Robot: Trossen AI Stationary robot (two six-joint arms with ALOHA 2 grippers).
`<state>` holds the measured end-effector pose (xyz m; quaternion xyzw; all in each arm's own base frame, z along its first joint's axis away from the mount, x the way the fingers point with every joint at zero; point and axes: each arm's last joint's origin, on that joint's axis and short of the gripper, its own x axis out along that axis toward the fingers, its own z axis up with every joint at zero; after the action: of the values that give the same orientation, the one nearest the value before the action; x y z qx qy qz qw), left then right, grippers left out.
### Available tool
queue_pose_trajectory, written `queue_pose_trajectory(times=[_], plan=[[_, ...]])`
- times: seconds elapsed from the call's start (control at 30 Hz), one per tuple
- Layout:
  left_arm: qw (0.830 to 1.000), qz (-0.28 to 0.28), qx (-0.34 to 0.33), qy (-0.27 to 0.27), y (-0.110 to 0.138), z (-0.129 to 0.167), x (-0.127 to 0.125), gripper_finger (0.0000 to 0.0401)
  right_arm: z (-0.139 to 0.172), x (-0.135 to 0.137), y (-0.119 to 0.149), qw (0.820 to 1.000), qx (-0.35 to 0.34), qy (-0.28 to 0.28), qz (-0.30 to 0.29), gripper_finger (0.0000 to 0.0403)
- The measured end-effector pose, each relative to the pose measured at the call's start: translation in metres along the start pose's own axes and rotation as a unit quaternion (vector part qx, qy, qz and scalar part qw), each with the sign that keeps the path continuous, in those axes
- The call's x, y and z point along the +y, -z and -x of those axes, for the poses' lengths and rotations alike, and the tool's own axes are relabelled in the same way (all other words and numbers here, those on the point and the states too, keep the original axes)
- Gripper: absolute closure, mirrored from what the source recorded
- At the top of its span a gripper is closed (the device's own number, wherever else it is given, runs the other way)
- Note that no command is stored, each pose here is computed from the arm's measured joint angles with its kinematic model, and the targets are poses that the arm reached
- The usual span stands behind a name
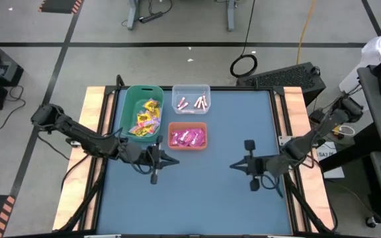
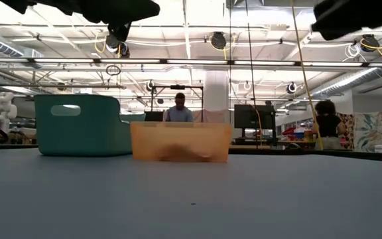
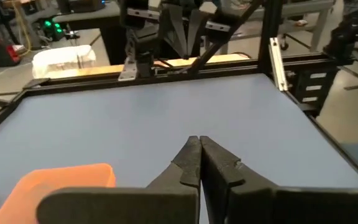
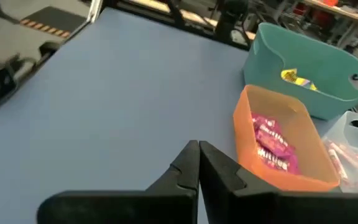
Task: Sort candy
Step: Return to Home Position
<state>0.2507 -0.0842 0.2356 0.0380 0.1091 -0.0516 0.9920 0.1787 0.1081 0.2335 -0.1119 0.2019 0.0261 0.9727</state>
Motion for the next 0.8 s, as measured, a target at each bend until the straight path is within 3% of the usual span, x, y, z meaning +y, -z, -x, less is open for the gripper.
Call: queue_pose_trajectory(times=[0.2, 0.43, 0.8], plan=[[0.998, 0.018, 0.029, -0.044, 0.006, 0.0, 0.002, 0.0394, 0.016, -0.008, 0.032, 0.999, -0.022, -0.009, 0.022, 0.0402], [0.995, 0.017, 0.024, -0.098, 0.027, 0.005, 0.008, 0.0393, 0.025, -0.016, 0.061, 0.993, -0.112, -0.017, 0.046, 0.0402], [0.996, 0.022, 0.016, -0.081, 0.058, 0.015, 0.011, 0.0393, 0.026, -0.033, 0.082, 0.985, -0.155, -0.056, 0.044, 0.0403]])
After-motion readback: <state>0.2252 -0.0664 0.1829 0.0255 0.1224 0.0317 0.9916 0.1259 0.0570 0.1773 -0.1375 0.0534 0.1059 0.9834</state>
